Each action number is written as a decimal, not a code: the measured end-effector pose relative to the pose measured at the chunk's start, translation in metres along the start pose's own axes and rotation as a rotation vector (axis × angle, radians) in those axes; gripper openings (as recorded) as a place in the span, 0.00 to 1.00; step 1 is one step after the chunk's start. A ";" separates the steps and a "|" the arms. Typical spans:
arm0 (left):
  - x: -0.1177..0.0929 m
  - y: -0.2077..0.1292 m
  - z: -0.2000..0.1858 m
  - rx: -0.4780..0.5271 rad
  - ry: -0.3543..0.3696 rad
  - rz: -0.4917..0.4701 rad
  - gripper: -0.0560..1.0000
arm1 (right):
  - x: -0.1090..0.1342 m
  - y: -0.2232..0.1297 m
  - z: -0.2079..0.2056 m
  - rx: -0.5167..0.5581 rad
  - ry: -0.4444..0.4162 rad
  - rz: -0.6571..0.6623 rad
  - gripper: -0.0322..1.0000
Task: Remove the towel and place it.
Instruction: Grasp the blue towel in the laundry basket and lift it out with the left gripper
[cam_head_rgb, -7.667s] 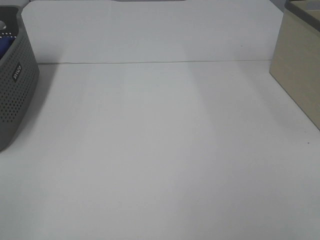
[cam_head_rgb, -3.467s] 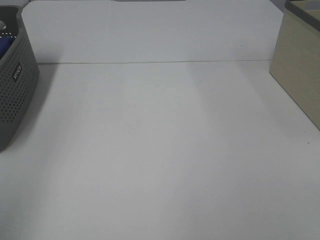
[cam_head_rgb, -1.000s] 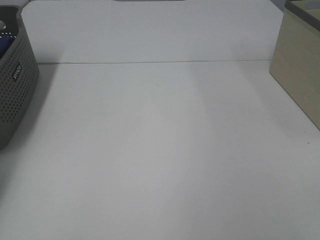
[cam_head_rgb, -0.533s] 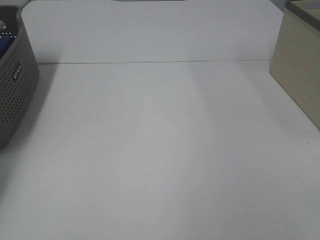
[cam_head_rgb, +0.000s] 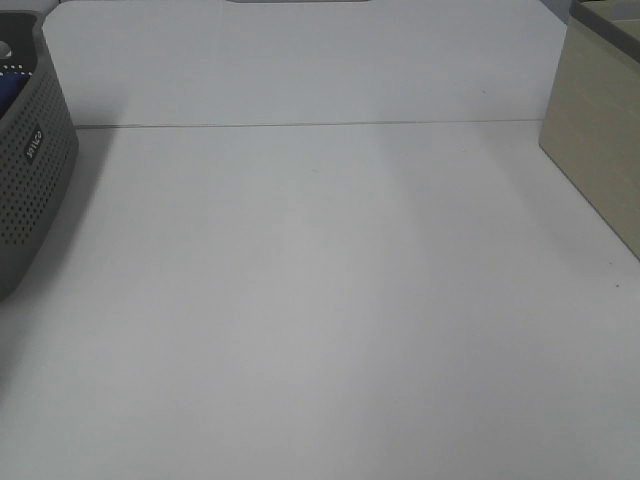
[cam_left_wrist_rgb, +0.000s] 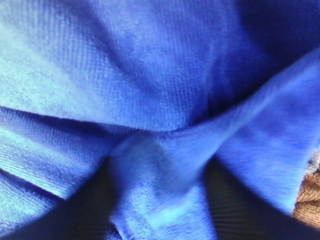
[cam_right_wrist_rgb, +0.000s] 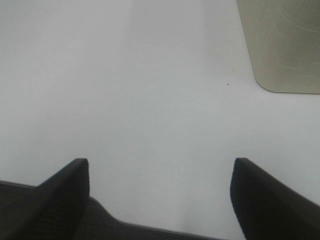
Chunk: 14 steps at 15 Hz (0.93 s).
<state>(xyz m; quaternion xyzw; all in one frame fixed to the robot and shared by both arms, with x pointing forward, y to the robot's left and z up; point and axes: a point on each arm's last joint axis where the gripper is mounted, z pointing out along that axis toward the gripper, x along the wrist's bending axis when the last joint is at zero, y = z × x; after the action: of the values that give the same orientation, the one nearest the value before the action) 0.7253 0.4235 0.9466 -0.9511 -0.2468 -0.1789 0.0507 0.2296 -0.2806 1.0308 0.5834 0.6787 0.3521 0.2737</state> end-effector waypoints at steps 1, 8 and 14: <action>0.000 0.000 0.000 0.000 0.000 0.000 0.36 | 0.000 0.000 0.000 0.000 0.000 0.000 0.77; -0.001 0.000 0.000 0.005 -0.015 -0.003 0.07 | 0.000 0.000 0.000 0.000 0.000 0.000 0.77; 0.004 0.005 -0.057 -0.013 0.044 -0.018 0.06 | 0.000 0.000 0.000 0.000 0.000 0.000 0.77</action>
<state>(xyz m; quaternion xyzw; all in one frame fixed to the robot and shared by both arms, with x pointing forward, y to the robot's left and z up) 0.7130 0.4109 1.0017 -0.9450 -0.2528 -0.2018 0.0482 0.2296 -0.2806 1.0308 0.5834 0.6787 0.3521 0.2737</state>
